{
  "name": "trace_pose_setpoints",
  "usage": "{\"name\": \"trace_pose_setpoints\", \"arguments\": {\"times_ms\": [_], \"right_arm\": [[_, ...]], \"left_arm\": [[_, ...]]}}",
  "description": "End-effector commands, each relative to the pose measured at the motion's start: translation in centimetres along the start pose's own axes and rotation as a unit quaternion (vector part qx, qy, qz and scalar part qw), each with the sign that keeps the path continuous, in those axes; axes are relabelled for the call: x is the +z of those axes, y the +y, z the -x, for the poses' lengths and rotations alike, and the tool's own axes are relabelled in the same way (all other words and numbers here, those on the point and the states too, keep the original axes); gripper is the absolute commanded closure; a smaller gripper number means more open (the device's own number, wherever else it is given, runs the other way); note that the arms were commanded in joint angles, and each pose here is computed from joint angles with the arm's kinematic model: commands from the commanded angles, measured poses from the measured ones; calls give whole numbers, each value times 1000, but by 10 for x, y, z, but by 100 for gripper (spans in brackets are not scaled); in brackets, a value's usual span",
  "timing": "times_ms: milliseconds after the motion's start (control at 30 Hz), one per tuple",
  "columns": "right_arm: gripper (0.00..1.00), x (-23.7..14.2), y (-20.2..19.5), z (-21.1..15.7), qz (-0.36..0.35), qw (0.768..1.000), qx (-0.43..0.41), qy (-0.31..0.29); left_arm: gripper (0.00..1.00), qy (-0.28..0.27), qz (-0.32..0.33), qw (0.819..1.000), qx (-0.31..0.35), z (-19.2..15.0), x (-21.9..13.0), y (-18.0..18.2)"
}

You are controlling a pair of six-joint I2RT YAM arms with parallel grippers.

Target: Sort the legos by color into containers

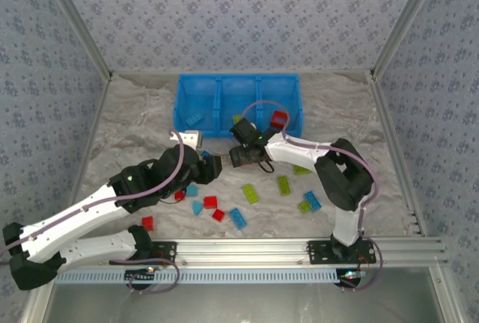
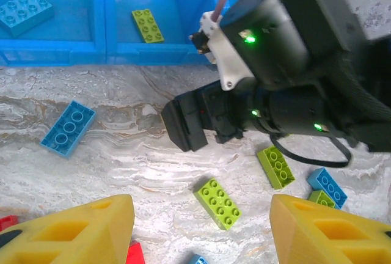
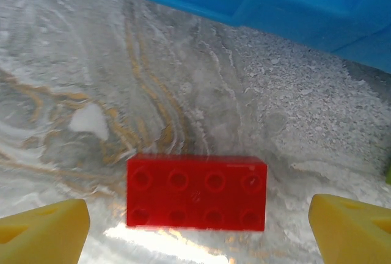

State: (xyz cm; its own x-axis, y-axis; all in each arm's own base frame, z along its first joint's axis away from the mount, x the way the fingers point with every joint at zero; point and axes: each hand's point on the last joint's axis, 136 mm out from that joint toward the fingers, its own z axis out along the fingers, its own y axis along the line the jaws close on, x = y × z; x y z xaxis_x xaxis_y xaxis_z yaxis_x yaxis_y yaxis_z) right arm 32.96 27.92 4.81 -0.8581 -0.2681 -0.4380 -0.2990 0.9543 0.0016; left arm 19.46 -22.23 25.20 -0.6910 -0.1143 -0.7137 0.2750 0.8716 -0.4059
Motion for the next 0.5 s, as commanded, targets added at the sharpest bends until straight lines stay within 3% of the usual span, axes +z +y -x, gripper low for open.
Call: {"name": "trace_pose_setpoints", "arguments": {"times_ms": [0,67,333,467], "right_arm": [[6,10,-3,3,-11,1000,11,9],[8,16,-3,2,-9,1000,15,12],[33,26,4,1,5,1000,20,16],[39,13,4,3,-6,1000,15,-1]], "left_arm": [[39,-33,-17,999,-14,15,-3,-12],[39,-31,-20,999,-10,16,-2,-16],[40,-29,-17,999,-8,15,2,-18],[40,-28,-17,999,-8,13,3,-17]]}}
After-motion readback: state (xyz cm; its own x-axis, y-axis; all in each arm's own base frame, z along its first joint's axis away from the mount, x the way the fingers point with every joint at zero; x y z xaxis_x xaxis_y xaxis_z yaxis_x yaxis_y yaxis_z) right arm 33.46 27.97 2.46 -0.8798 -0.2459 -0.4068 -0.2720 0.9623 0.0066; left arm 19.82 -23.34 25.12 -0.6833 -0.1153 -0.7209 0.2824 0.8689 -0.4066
